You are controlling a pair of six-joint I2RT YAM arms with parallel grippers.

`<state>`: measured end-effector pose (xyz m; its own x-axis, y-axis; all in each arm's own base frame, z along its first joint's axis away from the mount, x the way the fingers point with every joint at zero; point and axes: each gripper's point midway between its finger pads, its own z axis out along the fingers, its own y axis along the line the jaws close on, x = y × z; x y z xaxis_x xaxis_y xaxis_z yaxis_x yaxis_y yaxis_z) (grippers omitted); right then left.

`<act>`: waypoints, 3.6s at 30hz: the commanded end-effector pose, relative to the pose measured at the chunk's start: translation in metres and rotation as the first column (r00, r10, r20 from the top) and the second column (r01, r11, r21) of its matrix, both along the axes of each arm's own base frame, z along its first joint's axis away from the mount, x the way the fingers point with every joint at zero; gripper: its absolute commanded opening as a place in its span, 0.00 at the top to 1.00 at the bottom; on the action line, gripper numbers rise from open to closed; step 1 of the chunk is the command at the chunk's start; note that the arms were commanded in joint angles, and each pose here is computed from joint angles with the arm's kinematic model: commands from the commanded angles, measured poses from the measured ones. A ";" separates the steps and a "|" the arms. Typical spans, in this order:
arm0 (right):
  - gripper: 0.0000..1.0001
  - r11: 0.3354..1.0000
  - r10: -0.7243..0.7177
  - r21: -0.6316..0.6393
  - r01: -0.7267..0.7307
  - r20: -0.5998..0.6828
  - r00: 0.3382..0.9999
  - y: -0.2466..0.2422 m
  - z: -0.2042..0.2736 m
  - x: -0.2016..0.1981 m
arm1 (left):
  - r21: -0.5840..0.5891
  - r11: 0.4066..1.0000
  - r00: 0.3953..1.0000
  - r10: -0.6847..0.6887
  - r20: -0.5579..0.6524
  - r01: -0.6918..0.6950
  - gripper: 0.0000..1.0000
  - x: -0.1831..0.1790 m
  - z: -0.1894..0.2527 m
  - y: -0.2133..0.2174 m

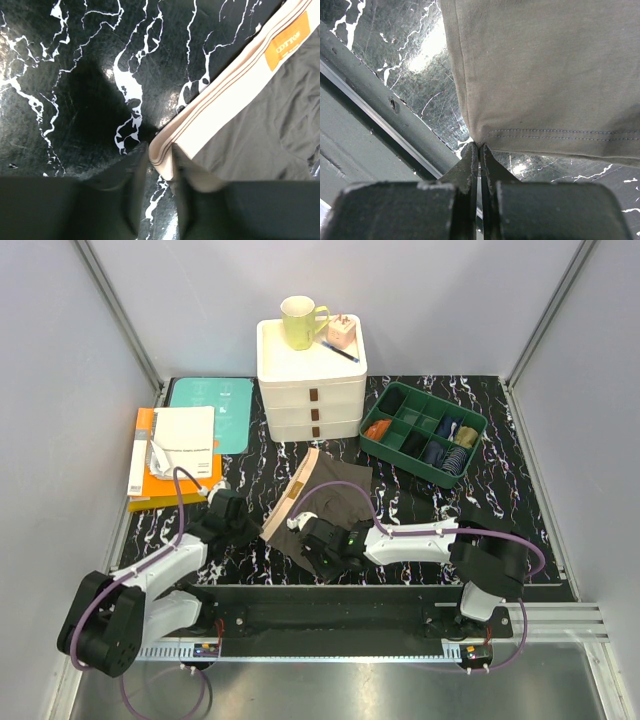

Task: Roll the underwear
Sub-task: Fold the underwear at the center of the board.

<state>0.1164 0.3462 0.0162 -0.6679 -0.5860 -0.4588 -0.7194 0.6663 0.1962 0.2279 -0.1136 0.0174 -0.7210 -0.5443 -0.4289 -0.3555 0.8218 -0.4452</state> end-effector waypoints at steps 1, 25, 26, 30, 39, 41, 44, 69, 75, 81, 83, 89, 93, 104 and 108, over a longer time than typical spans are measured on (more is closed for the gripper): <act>1.00 1.000 0.013 0.012 -0.013 -0.009 1.000 0.006 0.006 -0.006 | 0.045 0.999 0.999 0.019 -0.034 -0.017 0.78 -0.007 -0.014 0.009; 1.00 0.971 0.100 0.226 -0.077 -0.092 0.991 0.045 0.063 -0.034 | 0.060 0.998 0.997 0.016 0.070 -0.021 1.00 -0.027 0.031 0.026; 1.00 0.971 0.087 0.229 -0.066 -0.084 0.993 0.045 0.067 -0.031 | 0.059 0.998 0.997 0.014 0.076 -0.019 1.00 -0.027 0.033 0.026; 1.00 0.964 0.013 0.264 -0.012 -0.001 1.000 0.042 0.095 -0.016 | 0.056 0.998 0.993 -0.028 0.113 0.022 1.00 -0.024 0.057 0.022; 1.00 0.970 -0.174 0.201 0.136 0.185 0.967 0.009 0.122 0.037 | 0.052 0.992 0.981 -0.118 0.155 0.111 1.00 0.002 0.104 0.002; 1.00 0.967 -0.198 0.197 0.161 0.187 0.962 0.002 0.122 0.045 | 0.065 0.992 0.980 -0.117 0.160 0.108 1.00 0.010 0.107 0.002; 1.00 0.958 -0.250 0.190 0.213 0.200 0.947 -0.013 0.122 0.065 | 0.053 0.991 0.976 -0.134 0.174 0.127 1.00 0.022 0.115 -0.006; 1.00 0.897 -0.441 0.152 0.414 0.324 0.837 -0.080 0.137 0.181 | -0.022 0.977 0.957 -0.203 0.207 0.212 1.00 0.134 0.135 -0.072; 1.00 0.891 -0.452 0.118 0.438 0.329 0.829 -0.089 0.120 0.202 | -0.012 0.978 0.961 -0.204 0.185 0.209 1.00 0.159 0.124 -0.080; 1.00 0.877 -0.474 0.100 0.469 0.335 0.814 -0.099 0.106 0.224 | 0.003 0.980 0.967 -0.197 0.162 0.199 1.00 0.177 0.112 -0.084; 1.00 0.873 -0.480 0.093 0.478 0.331 0.812 -0.102 0.099 0.230 | 0.007 0.980 0.968 -0.196 0.156 0.198 1.00 0.183 0.108 -0.085; 1.00 0.867 -0.488 0.076 0.492 0.327 0.809 -0.105 0.087 0.244 | 0.007 0.981 0.972 -0.195 0.128 0.196 1.00 0.193 0.095 -0.087; 1.00 0.862 -0.493 0.060 0.503 0.326 0.806 -0.108 0.079 0.252 | 0.005 0.981 0.975 -0.193 0.114 0.194 1.00 0.198 0.088 -0.088; 1.00 0.849 -0.507 0.032 0.528 0.331 0.796 -0.111 0.062 0.271 | -0.003 0.980 0.975 -0.198 0.097 0.199 1.00 0.213 0.078 -0.094; 1.00 0.841 -0.515 0.019 0.540 0.332 0.790 -0.113 0.055 0.277 | -0.007 0.979 0.976 -0.202 0.076 0.203 1.00 0.216 0.068 -0.096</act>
<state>0.3675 0.2300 0.0549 -0.7536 -0.2524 -0.6069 -0.2920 0.9558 -0.0350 0.4252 -0.2029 0.0737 -0.7997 -0.3987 -0.4489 -0.1872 0.8759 -0.4447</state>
